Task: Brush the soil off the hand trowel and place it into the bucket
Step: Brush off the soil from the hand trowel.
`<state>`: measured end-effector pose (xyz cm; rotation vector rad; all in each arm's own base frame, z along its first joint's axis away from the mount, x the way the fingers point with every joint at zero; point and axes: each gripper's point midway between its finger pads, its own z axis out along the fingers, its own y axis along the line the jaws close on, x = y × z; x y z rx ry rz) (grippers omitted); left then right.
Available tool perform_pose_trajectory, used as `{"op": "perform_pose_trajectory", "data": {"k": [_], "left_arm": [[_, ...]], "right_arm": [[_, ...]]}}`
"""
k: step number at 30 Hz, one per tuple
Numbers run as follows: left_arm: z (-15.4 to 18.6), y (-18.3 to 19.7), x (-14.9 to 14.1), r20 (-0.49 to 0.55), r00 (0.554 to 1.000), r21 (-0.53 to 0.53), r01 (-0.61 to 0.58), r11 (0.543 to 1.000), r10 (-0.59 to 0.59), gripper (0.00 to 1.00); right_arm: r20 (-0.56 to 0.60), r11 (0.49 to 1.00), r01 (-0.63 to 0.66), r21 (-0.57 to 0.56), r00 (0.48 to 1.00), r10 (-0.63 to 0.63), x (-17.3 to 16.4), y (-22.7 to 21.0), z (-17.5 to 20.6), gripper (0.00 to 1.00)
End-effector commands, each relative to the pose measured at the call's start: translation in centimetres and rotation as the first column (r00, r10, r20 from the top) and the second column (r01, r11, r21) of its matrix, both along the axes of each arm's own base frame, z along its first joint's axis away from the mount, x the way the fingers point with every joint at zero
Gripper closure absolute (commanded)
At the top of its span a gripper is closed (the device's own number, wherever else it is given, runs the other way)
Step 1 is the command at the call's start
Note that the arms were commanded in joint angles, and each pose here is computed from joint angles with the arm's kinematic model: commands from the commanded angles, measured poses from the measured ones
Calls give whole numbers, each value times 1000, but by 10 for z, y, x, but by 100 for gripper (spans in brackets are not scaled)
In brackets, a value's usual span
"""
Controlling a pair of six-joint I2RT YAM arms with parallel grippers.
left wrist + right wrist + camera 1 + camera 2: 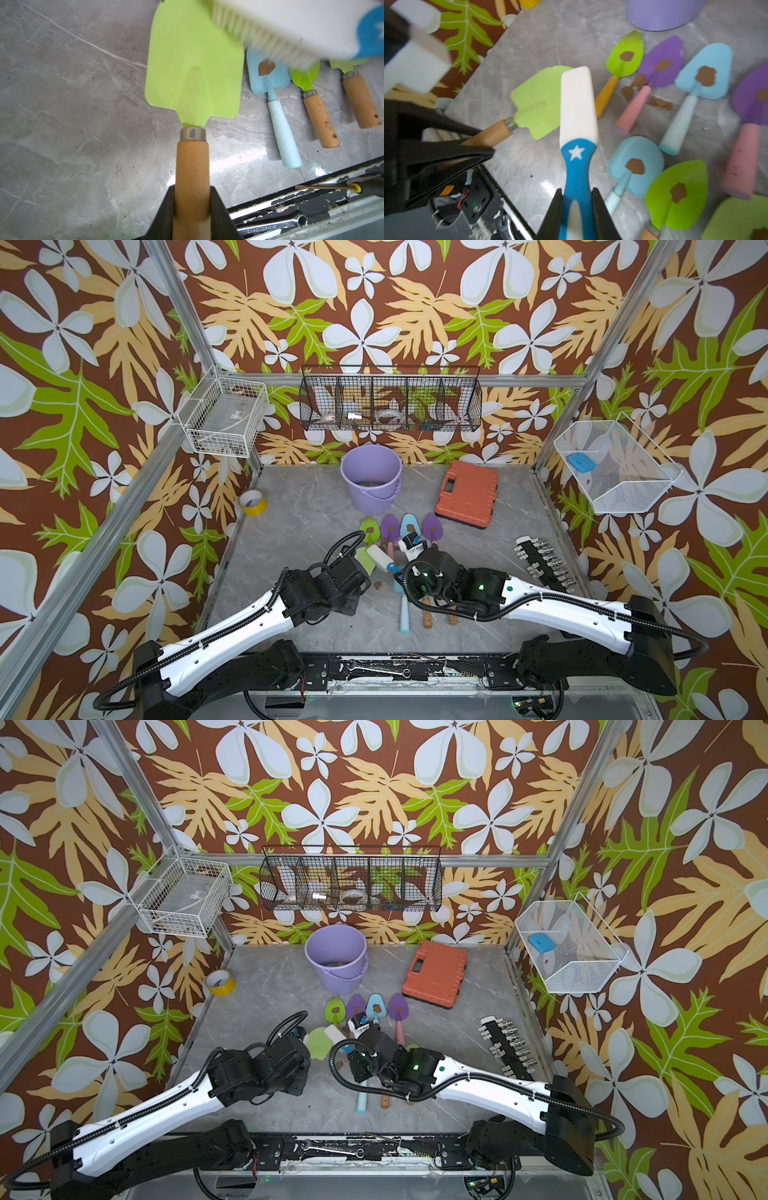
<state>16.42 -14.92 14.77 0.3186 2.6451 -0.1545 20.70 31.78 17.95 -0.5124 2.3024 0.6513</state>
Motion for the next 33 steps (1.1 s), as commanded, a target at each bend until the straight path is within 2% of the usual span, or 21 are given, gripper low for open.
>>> {"op": "perform_pose_trajectory", "data": {"k": [1,7,12,15,18,22,26,29,31,33], "left_arm": [[4,-3,6,28,1000,-21,-11,1000,12,100],[5,-8,7,30,1000,-47,-5,999,6,100],[8,-14,8,34,999,-76,11,997,-8,100],[8,-14,10,35,999,-82,10,997,-7,100],[8,-15,13,30,1000,-117,-1,993,4,100],[17,-18,24,54,998,-205,-22,979,34,100],[33,-25,36,77,995,-310,-33,950,60,100],[40,-33,39,84,995,-380,-12,925,47,100],[48,-42,41,73,997,-467,9,884,29,100],[57,-52,40,69,998,-563,44,825,-6,100]], "right_arm": [[25,1000,28,10,999,-28,6,-5,11,100],[60,984,-111,138,993,104,-15,29,40,100],[29,968,-195,159,981,193,-27,50,25,100],[10,981,-144,132,990,144,-15,41,13,100],[-16,996,-25,90,1000,26,8,12,2,100],[21,993,61,100,998,-64,25,-13,16,100],[72,984,76,163,993,-89,30,-15,51,100],[88,972,15,235,995,-37,24,-3,74,100],[94,962,-29,270,996,3,19,6,81,100],[97,956,-60,289,995,34,14,12,84,100]]}}
